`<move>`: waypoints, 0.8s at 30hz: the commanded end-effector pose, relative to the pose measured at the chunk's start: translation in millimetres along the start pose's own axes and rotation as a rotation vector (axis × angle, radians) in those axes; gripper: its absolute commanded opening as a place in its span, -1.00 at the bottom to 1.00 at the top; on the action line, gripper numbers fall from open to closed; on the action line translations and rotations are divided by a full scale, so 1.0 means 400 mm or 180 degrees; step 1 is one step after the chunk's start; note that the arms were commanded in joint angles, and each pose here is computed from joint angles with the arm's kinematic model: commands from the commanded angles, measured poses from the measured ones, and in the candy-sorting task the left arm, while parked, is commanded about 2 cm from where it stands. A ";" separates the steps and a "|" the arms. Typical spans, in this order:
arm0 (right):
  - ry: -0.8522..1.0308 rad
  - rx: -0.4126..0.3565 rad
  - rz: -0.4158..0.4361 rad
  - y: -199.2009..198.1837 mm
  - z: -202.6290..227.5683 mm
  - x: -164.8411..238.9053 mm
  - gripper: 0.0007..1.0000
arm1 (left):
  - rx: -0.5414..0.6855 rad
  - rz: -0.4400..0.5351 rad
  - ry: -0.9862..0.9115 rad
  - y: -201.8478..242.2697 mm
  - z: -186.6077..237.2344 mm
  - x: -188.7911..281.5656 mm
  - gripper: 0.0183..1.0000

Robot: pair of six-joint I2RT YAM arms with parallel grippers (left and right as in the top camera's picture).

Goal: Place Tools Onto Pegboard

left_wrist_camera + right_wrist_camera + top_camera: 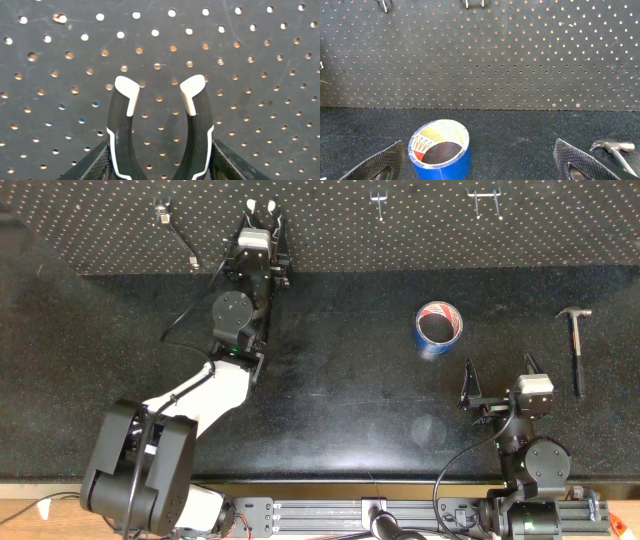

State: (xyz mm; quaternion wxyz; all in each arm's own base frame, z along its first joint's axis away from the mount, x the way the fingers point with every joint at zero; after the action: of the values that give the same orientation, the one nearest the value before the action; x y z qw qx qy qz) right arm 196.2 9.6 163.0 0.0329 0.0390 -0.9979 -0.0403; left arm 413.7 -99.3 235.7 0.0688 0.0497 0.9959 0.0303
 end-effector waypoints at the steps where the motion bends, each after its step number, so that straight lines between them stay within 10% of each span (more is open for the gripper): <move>1: 0.0007 0.0057 -0.0064 0.007 0.003 0.001 0.95 | 0.0074 -0.0047 -0.0360 0.019 -0.088 -0.010 -0.98; 24: 0.0007 0.0057 -0.0064 0.007 0.003 0.001 0.95 | 0.0015 0.0135 0.0031 -0.003 0.014 -0.052 -0.98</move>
State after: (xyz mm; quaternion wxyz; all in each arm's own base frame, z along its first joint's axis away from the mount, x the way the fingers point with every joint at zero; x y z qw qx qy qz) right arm 196.2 9.6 163.0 0.0329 0.0390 -0.9979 -0.0403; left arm 429.5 -99.3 229.1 0.0596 0.0622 0.9957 0.0345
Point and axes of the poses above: each gripper's point midway between its finger pads, its own x axis back along the fingers, its own y axis along the line the jaws close on, z = x × y, the point moved 5 cm from there along x, back along the fingers, and after that the axes turned 3 degrees about -x, right-handed, at the moved point
